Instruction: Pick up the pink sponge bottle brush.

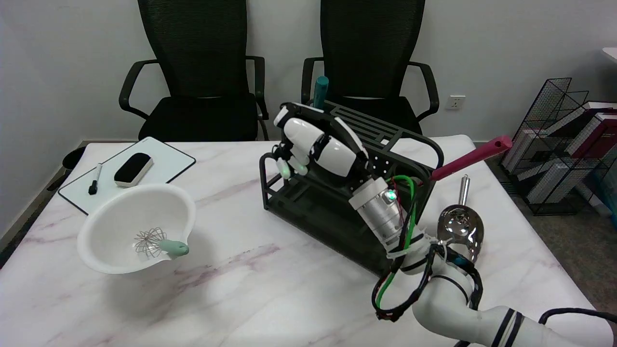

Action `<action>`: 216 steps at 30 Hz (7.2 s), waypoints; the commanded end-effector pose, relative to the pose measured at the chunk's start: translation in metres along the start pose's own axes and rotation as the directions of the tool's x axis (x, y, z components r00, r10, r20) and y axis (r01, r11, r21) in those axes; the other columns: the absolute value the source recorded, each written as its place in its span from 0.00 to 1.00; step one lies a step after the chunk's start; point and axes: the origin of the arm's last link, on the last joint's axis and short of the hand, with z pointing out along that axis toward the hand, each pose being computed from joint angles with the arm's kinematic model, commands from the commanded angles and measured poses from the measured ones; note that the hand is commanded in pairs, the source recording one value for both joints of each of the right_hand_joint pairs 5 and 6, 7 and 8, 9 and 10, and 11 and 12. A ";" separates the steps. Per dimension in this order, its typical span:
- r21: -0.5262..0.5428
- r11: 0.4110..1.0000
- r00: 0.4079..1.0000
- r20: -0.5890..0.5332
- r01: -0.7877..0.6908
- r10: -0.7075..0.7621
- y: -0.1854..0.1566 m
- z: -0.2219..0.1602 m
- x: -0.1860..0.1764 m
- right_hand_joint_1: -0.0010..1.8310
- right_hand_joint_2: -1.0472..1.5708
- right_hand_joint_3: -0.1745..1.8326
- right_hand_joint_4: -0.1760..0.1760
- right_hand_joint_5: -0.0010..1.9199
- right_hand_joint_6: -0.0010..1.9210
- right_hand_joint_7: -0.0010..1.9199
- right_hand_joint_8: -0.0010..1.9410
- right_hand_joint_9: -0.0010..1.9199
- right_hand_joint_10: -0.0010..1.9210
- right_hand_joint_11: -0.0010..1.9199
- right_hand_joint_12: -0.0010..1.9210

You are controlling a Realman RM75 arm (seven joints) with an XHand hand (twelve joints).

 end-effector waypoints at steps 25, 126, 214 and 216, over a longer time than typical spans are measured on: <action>0.189 0.967 0.946 -0.305 0.173 -0.109 -0.007 -0.192 0.012 0.51 0.59 0.77 0.50 0.54 0.54 0.59 0.58 0.54 0.54 0.41 0.41; 0.217 0.929 0.856 -0.490 0.300 -0.162 -0.045 -0.158 0.151 0.56 0.43 0.56 0.50 0.03 0.03 0.23 0.23 0.24 0.24 0.14 0.14; 0.066 0.977 0.901 -0.403 0.201 -0.159 -0.065 -0.074 0.152 0.47 1.00 0.36 0.50 1.00 1.00 1.00 0.99 1.00 1.00 1.00 1.00; 0.054 0.975 0.904 -0.388 0.218 -0.180 -0.069 -0.071 0.152 0.50 1.00 0.34 0.50 1.00 1.00 1.00 0.99 1.00 1.00 1.00 1.00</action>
